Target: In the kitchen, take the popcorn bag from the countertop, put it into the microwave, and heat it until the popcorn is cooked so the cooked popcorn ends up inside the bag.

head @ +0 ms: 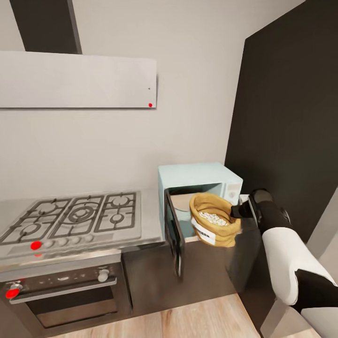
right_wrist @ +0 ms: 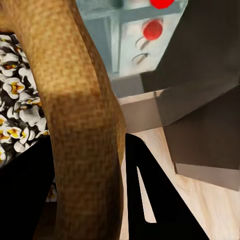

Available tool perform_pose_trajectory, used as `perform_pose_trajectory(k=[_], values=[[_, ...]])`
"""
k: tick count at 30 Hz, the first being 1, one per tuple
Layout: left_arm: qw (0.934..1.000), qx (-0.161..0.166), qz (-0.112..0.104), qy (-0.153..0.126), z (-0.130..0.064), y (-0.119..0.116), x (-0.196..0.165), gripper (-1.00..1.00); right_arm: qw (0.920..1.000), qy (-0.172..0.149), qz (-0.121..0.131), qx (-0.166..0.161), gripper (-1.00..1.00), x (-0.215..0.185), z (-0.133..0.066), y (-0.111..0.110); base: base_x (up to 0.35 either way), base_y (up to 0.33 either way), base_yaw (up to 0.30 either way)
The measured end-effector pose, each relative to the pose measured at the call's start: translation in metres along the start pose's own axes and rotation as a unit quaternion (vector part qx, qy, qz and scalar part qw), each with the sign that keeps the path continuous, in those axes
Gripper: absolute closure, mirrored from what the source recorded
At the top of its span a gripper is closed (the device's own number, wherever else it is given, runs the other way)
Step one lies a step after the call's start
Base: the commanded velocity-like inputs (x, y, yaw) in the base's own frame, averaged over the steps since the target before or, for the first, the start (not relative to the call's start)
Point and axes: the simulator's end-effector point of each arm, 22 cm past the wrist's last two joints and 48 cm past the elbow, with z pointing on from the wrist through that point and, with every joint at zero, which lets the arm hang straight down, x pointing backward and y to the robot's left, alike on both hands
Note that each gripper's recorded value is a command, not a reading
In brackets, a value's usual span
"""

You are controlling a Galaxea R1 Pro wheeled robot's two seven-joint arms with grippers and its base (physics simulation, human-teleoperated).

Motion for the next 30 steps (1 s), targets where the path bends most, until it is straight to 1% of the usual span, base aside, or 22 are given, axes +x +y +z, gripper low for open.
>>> perform_pose_trajectory(k=[11, 30], values=[[1.0, 0.0, 0.0, -0.001, 0.0, 0.0, -0.0004, -1.0, 1.0, 0.0, 0.0, 0.0, 1.0, -0.0002, 0.0002, 0.0005, 0.299, 0.0, 0.0], [1.0, 0.001, -0.001, -0.002, 0.0002, -0.0005, -0.0015, -1.0, 1.0, 0.001, -0.003, 0.005, 1.0, -0.0001, 0.0008, -0.0006, 0.009, 0.0, 0.0]])
